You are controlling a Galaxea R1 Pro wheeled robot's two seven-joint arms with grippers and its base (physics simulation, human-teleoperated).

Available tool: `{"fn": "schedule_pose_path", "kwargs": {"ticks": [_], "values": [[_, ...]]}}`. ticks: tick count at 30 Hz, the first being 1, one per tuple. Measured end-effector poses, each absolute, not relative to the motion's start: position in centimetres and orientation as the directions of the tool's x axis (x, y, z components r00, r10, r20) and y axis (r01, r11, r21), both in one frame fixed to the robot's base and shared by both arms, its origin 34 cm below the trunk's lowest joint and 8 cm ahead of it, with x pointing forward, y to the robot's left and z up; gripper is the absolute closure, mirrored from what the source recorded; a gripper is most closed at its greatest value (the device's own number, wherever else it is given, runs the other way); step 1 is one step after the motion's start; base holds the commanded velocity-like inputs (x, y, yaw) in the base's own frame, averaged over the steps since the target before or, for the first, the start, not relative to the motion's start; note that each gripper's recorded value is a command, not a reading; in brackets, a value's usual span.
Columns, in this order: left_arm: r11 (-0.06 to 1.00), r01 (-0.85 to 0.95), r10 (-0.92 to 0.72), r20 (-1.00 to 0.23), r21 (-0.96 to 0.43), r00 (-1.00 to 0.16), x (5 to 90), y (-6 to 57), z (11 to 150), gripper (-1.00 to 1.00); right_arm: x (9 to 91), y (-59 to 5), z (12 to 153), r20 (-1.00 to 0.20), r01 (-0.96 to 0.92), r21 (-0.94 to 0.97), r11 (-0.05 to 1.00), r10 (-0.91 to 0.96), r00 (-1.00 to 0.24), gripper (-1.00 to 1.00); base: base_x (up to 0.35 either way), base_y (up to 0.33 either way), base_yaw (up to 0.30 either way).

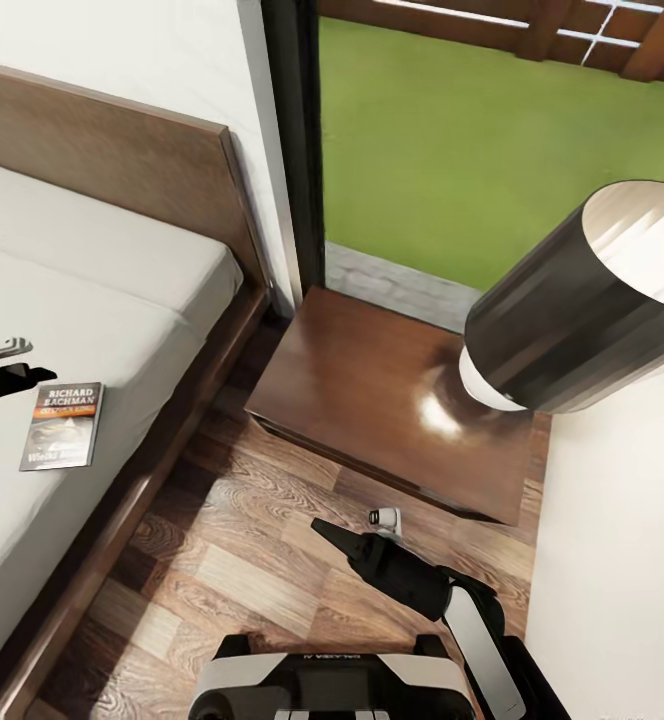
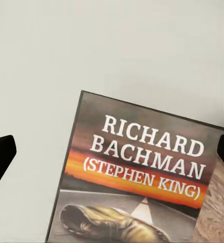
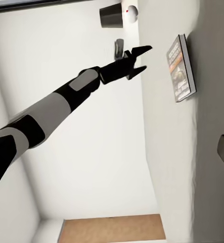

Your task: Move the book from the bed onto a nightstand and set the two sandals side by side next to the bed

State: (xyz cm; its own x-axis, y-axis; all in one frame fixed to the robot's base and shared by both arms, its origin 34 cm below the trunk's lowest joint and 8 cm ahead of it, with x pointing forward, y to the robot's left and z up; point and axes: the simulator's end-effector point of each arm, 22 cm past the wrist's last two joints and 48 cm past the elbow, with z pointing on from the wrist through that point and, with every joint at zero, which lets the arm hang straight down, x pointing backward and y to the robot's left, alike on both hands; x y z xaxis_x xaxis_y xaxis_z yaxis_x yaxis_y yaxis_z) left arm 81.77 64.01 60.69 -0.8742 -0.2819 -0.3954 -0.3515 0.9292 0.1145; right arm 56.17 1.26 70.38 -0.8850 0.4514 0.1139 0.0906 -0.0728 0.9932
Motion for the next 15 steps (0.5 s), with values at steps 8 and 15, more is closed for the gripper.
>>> {"fn": "schedule_pose_path", "kwargs": {"ticks": [8,15], "values": [[0.929,-0.371,-0.333,-0.427,0.005,-0.841,82.3,63.9,61.7,-1.0,56.1,1.4,70.3,0.115,0.092,0.993,-0.072,0.45,-0.886,-1.0,0.0,0.0,0.0],[0.929,-0.369,-0.346,-0.43,-0.03,-0.834,82.3,63.9,62.1,-1.0,56.0,1.5,70.3,0.115,0.094,0.993,-0.069,0.447,-0.887,-1.0,0.0,0.0,0.0]]}}
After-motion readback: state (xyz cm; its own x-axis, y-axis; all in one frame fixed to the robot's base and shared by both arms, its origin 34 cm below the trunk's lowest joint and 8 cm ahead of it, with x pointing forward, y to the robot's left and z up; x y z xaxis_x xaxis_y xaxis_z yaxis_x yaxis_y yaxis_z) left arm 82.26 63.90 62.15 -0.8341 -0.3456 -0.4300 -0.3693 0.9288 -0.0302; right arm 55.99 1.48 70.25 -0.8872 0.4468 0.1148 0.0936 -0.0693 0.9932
